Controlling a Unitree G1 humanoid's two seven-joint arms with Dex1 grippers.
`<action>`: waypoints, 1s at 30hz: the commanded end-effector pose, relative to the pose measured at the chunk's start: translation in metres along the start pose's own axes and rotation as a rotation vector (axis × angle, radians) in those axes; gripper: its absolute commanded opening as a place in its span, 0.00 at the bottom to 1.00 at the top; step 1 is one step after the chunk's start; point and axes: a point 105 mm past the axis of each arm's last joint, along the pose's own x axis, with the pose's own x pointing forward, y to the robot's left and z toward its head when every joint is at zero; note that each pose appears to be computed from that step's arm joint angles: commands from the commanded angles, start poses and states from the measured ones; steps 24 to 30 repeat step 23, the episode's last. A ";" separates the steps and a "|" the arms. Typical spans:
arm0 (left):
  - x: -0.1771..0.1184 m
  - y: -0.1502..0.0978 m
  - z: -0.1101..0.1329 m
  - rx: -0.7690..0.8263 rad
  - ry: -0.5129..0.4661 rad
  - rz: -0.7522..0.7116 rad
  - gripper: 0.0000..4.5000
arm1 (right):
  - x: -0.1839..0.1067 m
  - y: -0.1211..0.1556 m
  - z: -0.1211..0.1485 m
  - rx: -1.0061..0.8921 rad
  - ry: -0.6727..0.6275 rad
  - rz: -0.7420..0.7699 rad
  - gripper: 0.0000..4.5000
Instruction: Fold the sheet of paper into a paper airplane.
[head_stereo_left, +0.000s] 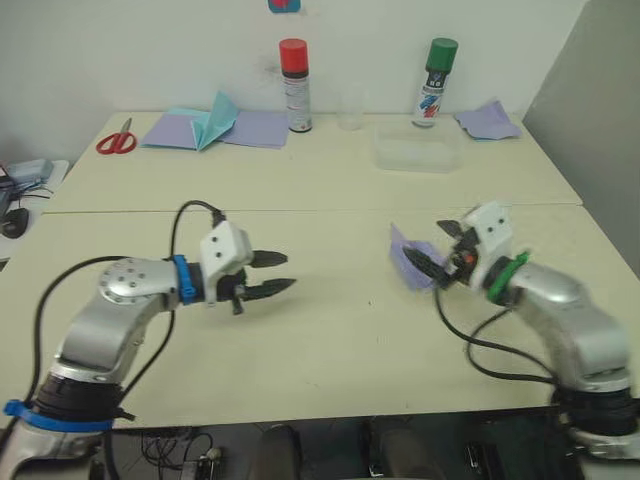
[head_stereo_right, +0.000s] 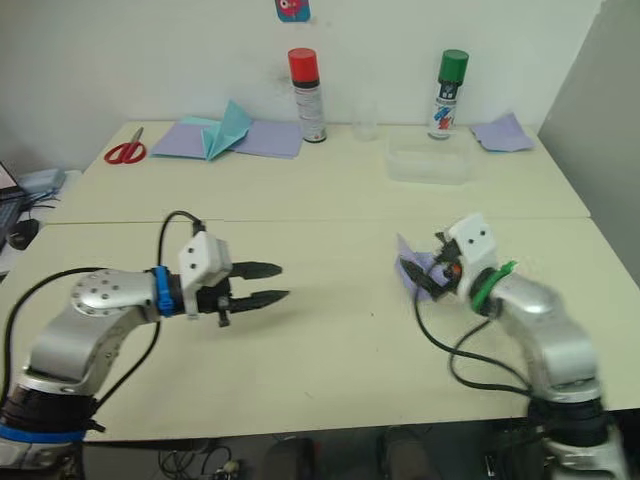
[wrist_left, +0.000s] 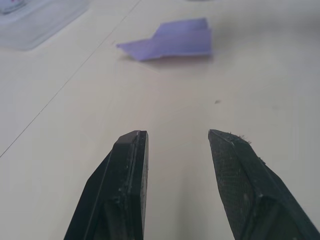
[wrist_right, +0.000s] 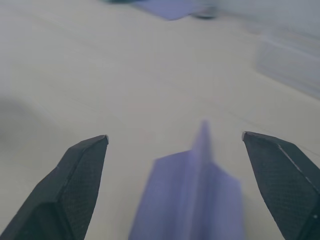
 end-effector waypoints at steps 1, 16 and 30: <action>-0.042 0.036 0.010 0.029 0.006 0.111 0.49 | -0.045 -0.009 0.016 -0.130 0.032 0.215 1.00; -0.082 0.066 -0.006 0.078 0.168 0.201 1.00 | -0.095 -0.062 0.008 -0.122 0.167 0.162 1.00; -0.080 0.075 -0.001 0.087 0.136 0.235 1.00 | -0.096 -0.066 0.006 -0.116 0.163 0.130 1.00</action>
